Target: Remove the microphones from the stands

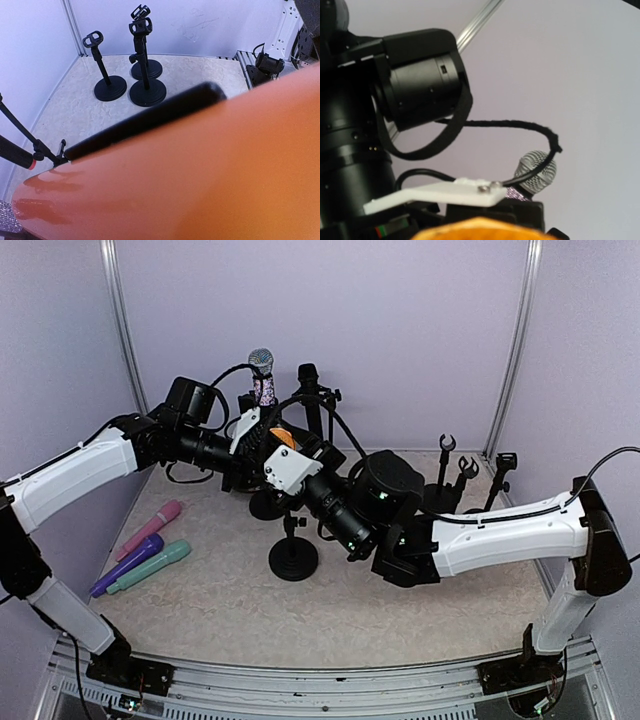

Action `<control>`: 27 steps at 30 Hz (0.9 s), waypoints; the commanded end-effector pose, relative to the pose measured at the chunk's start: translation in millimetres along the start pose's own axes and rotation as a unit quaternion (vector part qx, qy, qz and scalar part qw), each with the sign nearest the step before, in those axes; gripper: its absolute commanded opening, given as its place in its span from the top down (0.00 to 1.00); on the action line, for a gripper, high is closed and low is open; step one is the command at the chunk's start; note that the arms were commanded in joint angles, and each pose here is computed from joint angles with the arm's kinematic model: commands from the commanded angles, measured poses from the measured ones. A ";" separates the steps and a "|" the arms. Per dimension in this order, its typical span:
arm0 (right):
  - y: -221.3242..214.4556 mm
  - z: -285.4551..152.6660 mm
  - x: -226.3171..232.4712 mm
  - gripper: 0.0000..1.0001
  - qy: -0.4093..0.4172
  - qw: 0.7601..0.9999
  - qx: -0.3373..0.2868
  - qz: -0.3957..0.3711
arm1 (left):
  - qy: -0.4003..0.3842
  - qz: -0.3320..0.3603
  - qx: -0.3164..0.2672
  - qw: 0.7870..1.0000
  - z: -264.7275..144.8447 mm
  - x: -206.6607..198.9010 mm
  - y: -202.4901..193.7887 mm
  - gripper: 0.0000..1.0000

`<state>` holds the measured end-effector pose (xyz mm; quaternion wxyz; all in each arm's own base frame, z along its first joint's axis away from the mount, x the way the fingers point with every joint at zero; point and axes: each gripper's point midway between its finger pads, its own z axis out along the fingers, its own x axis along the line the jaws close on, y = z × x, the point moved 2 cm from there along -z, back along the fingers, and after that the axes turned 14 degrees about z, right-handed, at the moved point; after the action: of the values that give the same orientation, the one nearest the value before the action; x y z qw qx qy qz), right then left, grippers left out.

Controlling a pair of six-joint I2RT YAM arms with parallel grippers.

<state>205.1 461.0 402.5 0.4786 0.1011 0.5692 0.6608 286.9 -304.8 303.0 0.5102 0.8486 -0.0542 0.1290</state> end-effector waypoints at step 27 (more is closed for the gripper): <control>161.3 -71.1 -49.4 1.00 -0.014 0.979 -0.176 0.100 | 0.131 -0.060 0.092 0.985 4.9 67.5 -56.5 1.00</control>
<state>190.5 444.4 407.6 0.4978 0.1094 0.5928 0.6235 291.0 -316.4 308.6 0.5329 0.8350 -0.0626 0.1218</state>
